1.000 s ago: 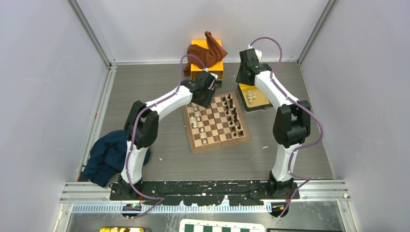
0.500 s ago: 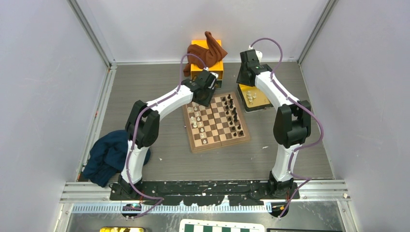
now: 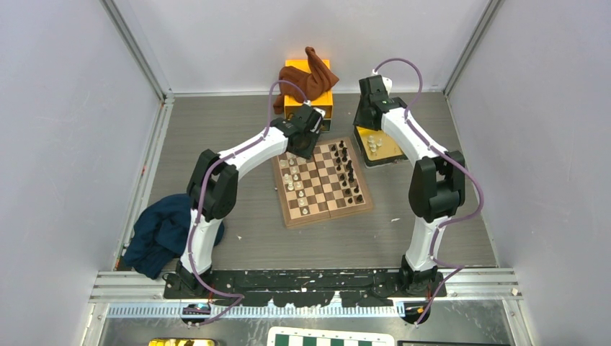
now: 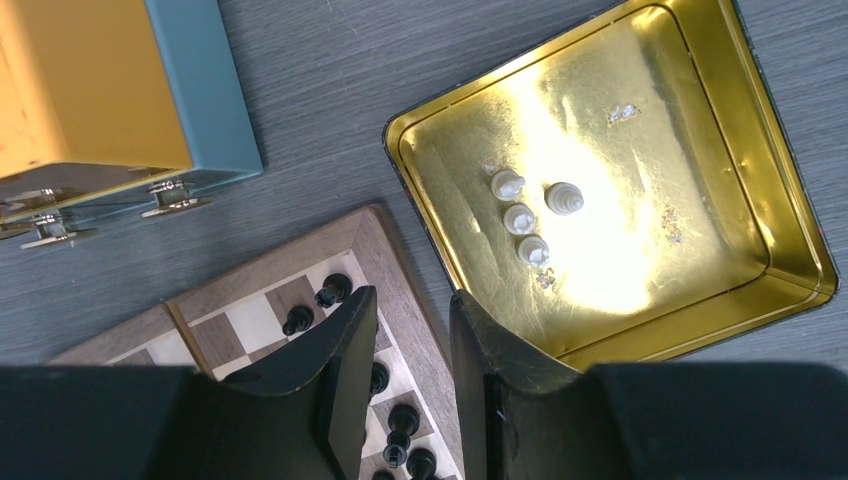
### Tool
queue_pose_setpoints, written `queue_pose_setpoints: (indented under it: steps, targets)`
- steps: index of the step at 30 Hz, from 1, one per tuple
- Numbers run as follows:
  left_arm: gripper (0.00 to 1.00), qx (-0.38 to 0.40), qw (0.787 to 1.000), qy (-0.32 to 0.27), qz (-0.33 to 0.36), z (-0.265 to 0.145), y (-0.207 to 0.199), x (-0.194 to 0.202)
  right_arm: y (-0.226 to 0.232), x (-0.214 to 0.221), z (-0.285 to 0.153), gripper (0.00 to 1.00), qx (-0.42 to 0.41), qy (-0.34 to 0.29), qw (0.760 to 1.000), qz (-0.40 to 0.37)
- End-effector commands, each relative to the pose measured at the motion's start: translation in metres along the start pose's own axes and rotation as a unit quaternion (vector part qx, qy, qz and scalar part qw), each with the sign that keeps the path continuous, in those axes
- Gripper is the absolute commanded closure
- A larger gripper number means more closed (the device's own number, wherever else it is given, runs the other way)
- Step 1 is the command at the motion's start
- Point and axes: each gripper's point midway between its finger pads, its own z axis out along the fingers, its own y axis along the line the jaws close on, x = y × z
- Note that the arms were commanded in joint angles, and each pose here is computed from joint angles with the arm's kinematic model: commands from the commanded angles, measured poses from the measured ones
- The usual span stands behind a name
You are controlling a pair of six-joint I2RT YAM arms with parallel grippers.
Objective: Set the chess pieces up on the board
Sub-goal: Pick up the chess piece from the chessboard.
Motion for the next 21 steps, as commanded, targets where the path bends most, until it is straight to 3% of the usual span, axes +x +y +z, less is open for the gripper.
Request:
queue_pose_setpoints:
  steps: [1,21]
  targets:
    - [0.68,-0.005,1.0,-0.017,0.003,-0.0018,-0.0003,-0.0117,0.0065,-0.0358,-0.029,0.61,-0.024,-0.057,0.998,0.021]
    - [0.73,-0.007,1.0,-0.011,0.003,0.003,-0.0001,-0.0084,0.0066,-0.0339,-0.0287,0.61,-0.026,-0.056,0.998,0.022]
